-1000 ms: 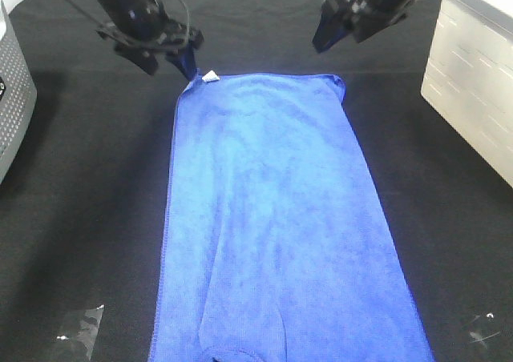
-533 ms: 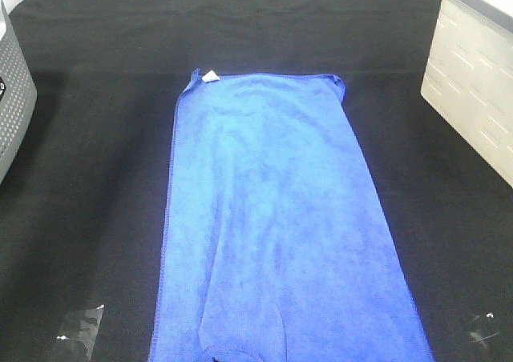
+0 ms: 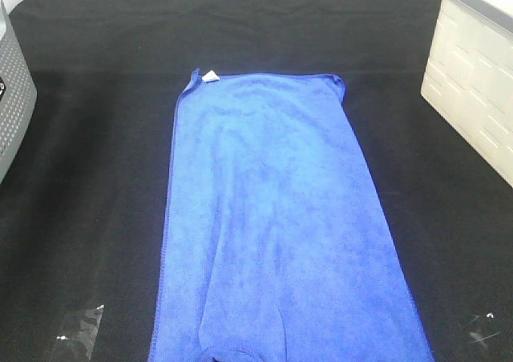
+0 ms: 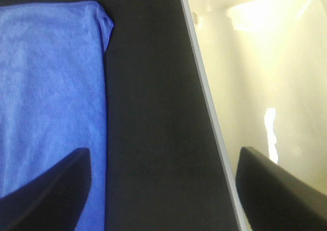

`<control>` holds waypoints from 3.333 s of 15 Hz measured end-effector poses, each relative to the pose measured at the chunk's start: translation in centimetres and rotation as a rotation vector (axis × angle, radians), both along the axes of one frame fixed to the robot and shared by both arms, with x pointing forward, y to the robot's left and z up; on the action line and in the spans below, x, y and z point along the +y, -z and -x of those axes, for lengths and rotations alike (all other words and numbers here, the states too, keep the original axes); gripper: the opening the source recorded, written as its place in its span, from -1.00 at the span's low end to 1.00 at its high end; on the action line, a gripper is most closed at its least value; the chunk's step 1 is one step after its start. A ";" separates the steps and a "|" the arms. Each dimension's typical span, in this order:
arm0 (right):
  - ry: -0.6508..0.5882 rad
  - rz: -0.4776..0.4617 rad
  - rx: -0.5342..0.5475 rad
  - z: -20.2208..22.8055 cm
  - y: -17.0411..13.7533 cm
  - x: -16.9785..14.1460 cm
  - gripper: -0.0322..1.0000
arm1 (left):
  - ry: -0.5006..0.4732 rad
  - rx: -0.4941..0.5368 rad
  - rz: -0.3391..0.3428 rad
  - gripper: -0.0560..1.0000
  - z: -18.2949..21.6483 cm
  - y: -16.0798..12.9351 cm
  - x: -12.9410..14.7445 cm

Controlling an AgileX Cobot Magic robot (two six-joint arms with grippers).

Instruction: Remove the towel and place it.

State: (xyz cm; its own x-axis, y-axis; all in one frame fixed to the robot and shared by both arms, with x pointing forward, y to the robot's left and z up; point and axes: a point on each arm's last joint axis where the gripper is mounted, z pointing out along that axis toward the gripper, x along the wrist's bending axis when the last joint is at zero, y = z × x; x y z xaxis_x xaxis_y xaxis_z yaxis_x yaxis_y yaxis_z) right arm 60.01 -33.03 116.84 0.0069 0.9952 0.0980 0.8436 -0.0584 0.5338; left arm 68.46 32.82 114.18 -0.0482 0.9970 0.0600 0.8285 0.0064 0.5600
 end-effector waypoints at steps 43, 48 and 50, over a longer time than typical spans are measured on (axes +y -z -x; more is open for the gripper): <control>-0.080 0.096 -0.388 37.4 12.7 4.6 0.51 | 0.022 -0.512 0.014 0.37 45.2 8.9 -2.6; -0.071 0.097 -0.421 36.9 13.0 4.5 0.51 | 0.026 -0.519 0.019 0.37 45.1 8.9 -2.7; -0.064 0.098 -0.446 36.5 13.1 4.5 0.51 | 0.027 -0.519 0.019 0.37 45.1 8.9 -2.7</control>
State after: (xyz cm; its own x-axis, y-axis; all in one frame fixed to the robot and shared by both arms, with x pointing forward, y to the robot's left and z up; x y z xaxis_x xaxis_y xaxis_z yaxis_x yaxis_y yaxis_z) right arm 23.54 -28.56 103.74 -0.0769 0.9969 -0.0170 0.5302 0.0553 0.8460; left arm 23.33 30.11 105.32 -0.0416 0.9990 0.0170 0.4414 0.0031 0.8973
